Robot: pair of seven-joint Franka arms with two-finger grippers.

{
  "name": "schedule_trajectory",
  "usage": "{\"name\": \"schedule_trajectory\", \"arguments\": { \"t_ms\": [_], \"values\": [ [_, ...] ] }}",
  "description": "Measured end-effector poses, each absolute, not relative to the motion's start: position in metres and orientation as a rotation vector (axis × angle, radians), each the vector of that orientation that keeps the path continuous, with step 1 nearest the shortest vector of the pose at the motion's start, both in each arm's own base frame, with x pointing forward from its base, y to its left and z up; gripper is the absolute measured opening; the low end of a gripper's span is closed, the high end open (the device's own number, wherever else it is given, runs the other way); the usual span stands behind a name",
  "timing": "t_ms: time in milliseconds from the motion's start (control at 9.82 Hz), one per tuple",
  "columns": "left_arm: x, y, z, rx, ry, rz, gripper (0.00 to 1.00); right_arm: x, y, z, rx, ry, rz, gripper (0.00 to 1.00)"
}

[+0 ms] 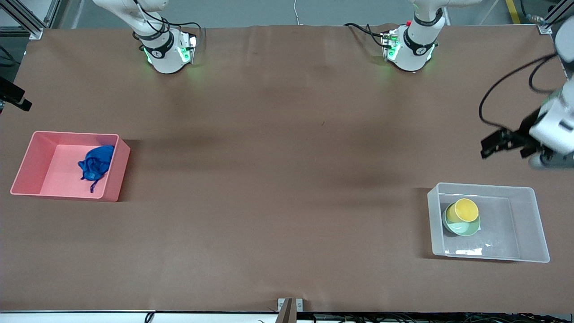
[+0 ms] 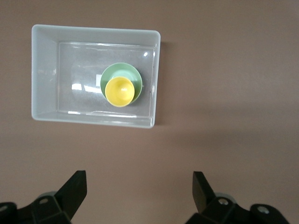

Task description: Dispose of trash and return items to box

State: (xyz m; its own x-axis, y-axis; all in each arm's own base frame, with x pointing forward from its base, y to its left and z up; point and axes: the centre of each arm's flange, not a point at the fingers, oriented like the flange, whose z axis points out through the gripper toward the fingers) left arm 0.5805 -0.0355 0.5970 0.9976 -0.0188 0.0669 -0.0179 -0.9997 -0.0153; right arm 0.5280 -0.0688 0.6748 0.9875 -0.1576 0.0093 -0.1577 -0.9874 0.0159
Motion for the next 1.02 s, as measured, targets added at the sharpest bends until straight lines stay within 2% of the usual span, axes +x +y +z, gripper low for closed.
{"name": "schedule_trajectory", "arguments": {
  "t_ms": [407, 1019],
  "values": [
    [0.554, -0.038, 0.653, -3.124, 0.036, -0.090, 1.00, 0.528, -0.069, 0.675, 3.115, -0.247, 0.012, 1.00],
    [0.553, -0.033, 0.645, -3.149, 0.015, -0.030, 1.00, 0.528, -0.069, 0.675, 3.115, -0.247, 0.011, 1.00]
  ]
}}
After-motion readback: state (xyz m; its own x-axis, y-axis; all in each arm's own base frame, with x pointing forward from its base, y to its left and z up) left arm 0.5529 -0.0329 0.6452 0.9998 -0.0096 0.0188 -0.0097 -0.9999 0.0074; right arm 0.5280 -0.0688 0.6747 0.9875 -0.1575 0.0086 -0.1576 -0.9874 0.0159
